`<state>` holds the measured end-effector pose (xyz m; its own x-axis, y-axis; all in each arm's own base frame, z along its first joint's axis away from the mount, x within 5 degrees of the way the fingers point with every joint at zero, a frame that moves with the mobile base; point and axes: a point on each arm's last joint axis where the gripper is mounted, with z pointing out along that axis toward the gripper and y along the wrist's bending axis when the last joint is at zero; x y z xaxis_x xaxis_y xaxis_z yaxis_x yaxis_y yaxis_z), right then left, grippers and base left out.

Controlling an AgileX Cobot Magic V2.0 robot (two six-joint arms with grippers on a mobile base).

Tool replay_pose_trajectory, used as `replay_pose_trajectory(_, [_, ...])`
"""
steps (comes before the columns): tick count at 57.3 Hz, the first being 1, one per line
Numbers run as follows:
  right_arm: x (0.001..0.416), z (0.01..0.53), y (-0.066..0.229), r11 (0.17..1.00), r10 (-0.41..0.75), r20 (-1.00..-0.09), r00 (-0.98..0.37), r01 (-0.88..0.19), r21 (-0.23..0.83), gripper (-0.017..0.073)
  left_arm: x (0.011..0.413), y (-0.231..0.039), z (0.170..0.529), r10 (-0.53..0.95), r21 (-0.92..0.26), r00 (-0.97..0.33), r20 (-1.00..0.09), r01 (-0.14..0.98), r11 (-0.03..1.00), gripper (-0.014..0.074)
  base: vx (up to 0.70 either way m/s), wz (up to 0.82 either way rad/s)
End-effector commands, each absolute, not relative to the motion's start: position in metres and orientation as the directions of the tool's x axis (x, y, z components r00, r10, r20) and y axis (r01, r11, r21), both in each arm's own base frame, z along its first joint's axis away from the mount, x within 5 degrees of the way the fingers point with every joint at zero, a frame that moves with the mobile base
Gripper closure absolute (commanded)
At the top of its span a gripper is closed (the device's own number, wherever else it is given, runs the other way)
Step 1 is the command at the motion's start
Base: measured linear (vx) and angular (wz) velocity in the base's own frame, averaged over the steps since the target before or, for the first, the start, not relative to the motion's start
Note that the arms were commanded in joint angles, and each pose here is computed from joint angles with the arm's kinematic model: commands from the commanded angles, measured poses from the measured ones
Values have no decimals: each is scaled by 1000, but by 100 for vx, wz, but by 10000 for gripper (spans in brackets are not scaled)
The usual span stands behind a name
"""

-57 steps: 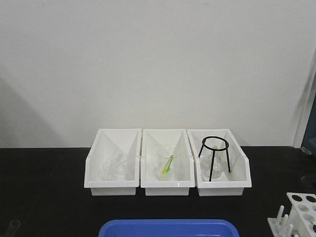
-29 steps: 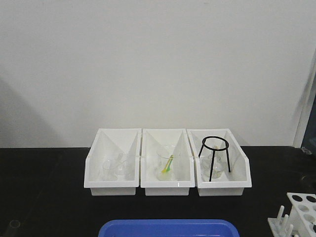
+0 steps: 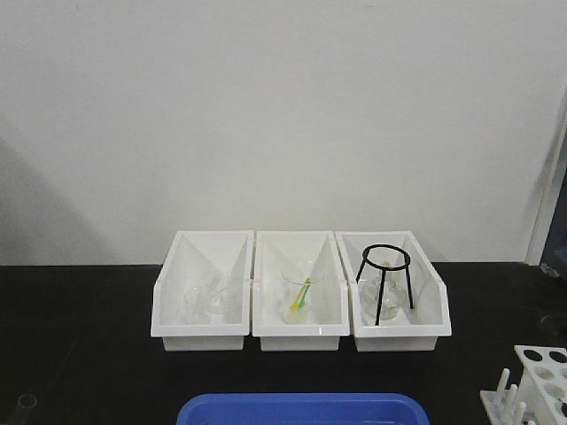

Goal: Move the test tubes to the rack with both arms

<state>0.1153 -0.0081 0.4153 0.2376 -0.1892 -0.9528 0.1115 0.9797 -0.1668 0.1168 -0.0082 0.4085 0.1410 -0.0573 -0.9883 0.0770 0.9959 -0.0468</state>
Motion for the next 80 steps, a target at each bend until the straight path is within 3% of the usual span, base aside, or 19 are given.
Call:
replay_pose_trajectory(1, [135,432,-10,990,-122,-952,280,98,-98,566,139,-10,425,-66,-53,165,-984,79,995,615,0,0])
replay_pose_trajectory(12, [159,421,-12,997,22,-976,217,69,38,566,168,-12,416,-62,-54,116,-991,75,996,613,0,0])
replay_pose_trajectory(22, [161,419,-12,997,19,-978,207,70,35,559,177,-12,413,-61,-54,105,-993,74,996,590,0,0])
replay_pose_trajectory(31, [161,419,-12,997,19,-978,206,70,35,522,180,-12,411,-12,-5,97,-995,69,998,498,0,0])
replay_pose_trajectory(40, [162,418,-12,997,21,-982,187,71,35,401,180,-12,410,47,53,96,-994,64,997,319,0,0])
replay_pose_trajectory(49, [162,414,-12,997,25,-988,153,71,36,161,180,-12,410,77,84,97,-992,61,995,116,0,0])
replay_pose_trajectory(55, [162,415,-12,997,24,-987,156,71,36,16,180,-12,410,77,83,99,-992,61,995,27,0,0])
replay_pose_trajectory(65, [162,415,-12,997,25,-986,164,71,37,-102,180,-12,412,54,62,122,-991,61,996,-3,0,0])
replay_pose_trajectory(72, [162,415,-12,997,35,-987,160,65,46,-97,180,-12,411,61,68,104,-993,62,996,11,0,0])
replay_pose_trajectory(80, [162,415,-12,997,35,-987,160,65,46,-65,181,-12,399,218,216,-9,-976,71,974,23,0,0])
